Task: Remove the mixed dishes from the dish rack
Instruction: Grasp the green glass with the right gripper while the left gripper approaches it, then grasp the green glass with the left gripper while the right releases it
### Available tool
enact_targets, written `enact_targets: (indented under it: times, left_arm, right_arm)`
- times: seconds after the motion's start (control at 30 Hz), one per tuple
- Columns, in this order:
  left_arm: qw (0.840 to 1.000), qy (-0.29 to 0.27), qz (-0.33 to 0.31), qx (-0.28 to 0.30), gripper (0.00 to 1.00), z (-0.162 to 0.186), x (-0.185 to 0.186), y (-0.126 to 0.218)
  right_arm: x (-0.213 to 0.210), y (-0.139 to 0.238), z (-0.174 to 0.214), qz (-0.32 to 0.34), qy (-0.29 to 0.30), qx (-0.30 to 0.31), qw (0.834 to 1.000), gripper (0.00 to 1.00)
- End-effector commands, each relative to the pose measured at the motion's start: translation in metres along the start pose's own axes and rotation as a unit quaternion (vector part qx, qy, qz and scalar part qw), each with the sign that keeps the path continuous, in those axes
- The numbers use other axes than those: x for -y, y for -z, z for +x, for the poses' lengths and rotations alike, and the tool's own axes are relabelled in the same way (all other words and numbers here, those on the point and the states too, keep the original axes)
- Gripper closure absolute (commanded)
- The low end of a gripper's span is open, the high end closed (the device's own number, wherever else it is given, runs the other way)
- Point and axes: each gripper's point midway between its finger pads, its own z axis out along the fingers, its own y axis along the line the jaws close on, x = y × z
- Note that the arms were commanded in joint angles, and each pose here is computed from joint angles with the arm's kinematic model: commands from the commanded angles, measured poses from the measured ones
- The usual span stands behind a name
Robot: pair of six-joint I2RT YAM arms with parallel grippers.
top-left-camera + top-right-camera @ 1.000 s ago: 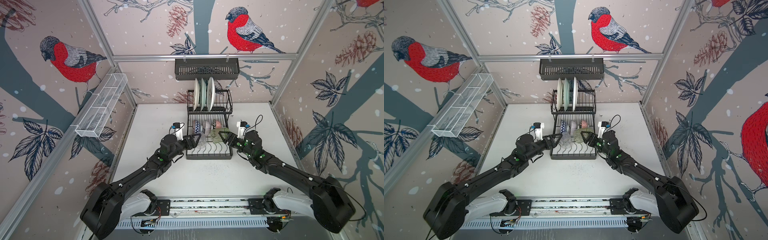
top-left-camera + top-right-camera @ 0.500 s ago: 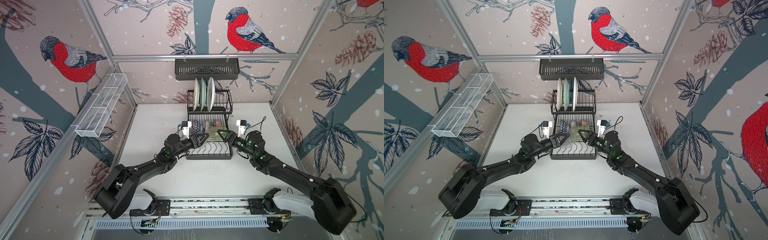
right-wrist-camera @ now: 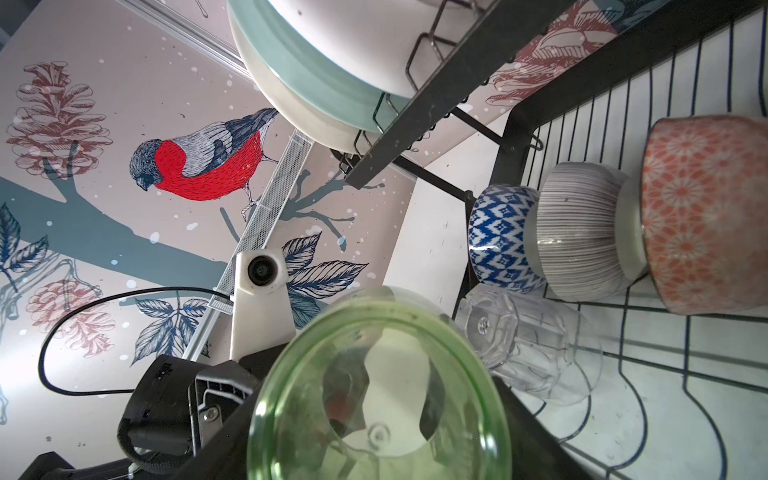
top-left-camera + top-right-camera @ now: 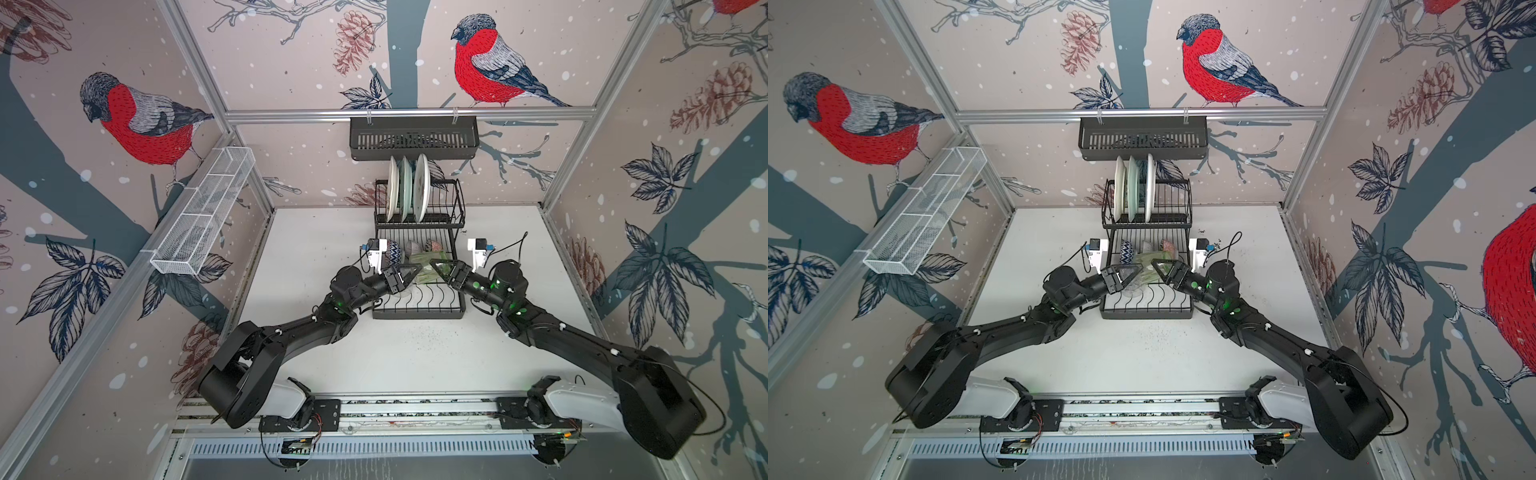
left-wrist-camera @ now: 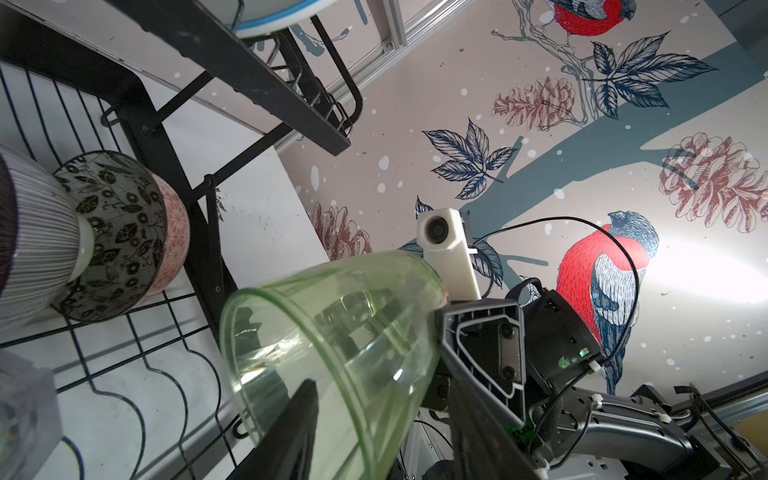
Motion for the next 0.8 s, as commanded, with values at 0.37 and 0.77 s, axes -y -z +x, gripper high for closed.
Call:
enact_targets:
  times: [0.37,0.77]
  left_arm:
    - [1.0,-0.021,0.004,0.008,0.88,-0.005,0.003,-0.003]
    - [1.0,-0.025,-0.008,0.009,1.0,-0.005,-0.001,-0.002]
  right_arm:
    - [-0.022,-0.003,-0.002,-0.05,0.012,-0.005,0.999,0.37]
    - [-0.019,-0.001,-0.004,-0.041,0.014,-0.001,0.999,0.19]
